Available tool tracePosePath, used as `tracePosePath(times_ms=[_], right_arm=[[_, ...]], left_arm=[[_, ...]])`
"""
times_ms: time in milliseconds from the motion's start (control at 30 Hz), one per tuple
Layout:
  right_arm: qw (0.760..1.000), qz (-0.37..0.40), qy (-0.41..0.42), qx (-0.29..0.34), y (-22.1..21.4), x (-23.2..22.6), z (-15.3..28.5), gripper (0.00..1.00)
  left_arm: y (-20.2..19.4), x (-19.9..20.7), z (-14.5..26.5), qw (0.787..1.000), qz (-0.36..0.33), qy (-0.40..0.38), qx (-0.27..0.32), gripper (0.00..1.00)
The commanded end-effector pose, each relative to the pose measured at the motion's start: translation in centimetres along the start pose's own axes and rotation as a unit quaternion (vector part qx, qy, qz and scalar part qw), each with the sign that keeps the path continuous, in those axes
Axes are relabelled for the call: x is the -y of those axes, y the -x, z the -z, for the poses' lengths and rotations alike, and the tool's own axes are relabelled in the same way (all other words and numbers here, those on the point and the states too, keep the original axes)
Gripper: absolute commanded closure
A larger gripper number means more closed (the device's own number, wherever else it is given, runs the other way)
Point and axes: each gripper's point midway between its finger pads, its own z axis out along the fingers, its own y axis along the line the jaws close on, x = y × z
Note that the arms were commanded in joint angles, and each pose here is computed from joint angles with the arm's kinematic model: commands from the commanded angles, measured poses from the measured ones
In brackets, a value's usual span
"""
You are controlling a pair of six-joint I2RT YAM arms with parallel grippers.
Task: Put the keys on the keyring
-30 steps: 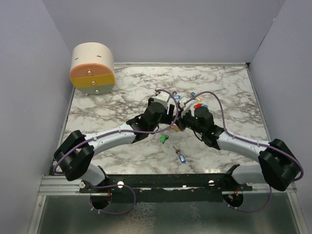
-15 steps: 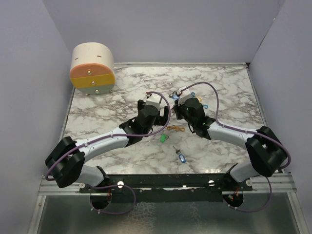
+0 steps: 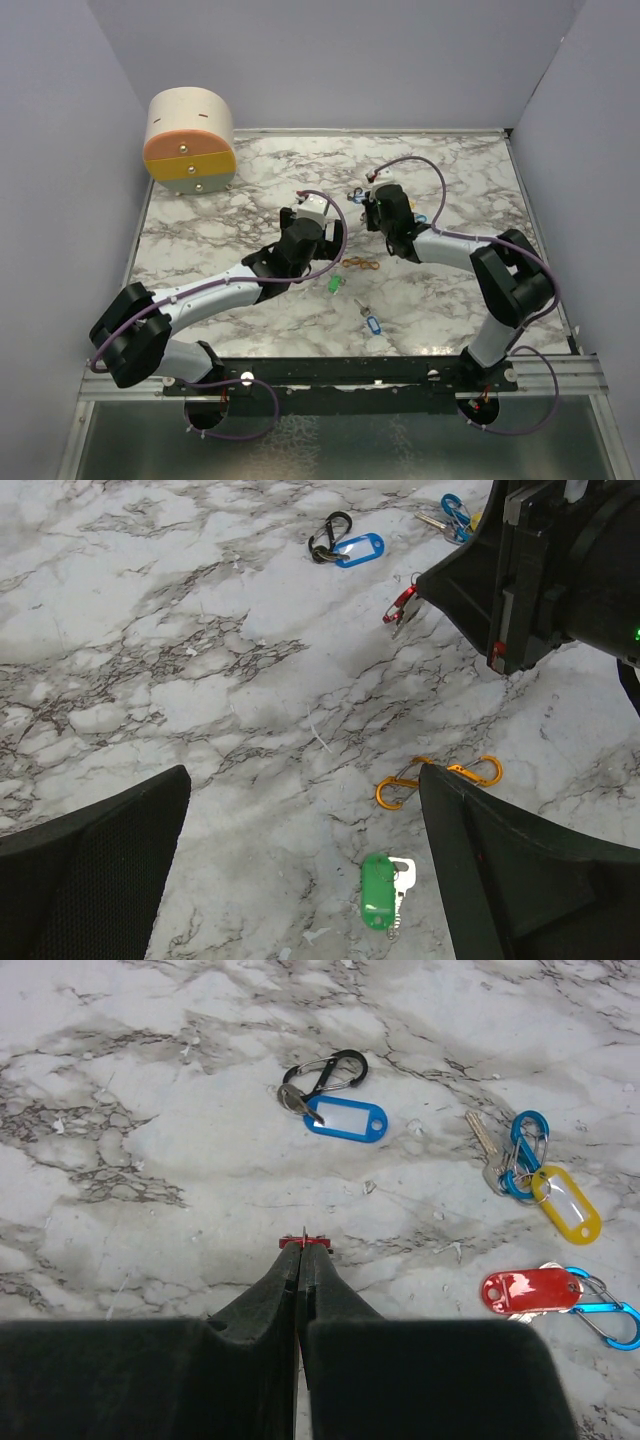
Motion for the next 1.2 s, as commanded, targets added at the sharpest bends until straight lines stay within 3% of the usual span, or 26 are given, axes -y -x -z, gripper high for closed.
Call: tracePosePath(times_ms=[0, 67, 200, 300, 533, 833, 1167], right_arm=[[1.0, -0.015, -0.002, 0.008, 0.9, 0.4, -1.3, 0.99], [1.0, -0.017, -0.004, 0.002, 0.8, 0.6, -1.6, 0.95], [1.0, -0.021, -0.007, 0.004, 0.9, 0.8, -1.5, 0.56], [1.0, -0.024, -0.008, 0.013, 1.3, 1.0, -0.6, 0.47], [0.999, -0.024, 0.029, 0.016, 1.5, 0.4, 2.9, 0.46], [0.998, -0.047, 0.032, 0.007, 1.2, 1.0, 7.0, 0.46], [0.996, -0.06, 0.036, 0.05, 3.9, 1.5, 10.3, 0.46]], left_arm=[[0.8, -0.3, 0.2, 1.0, 0.008, 0.004, 0.012, 0.01], [0.7, -0.2, 0.1, 1.0, 0.007, 0.003, 0.011, 0.01], [0.4, -0.1, 0.0, 1.0, 0.005, 0.0, 0.005, 0.01], [0.1, -0.1, 0.0, 1.0, 0.004, 0.001, 0.0, 0.01], [-1.0, 0.4, -0.3, 1.0, 0.005, -0.011, -0.018, 0.01], [-5.9, 2.9, -1.7, 0.993, -0.033, -0.084, -0.077, 0.06], [-9.4, 4.7, -3.8, 0.984, -0.089, -0.101, -0.117, 0.13]])
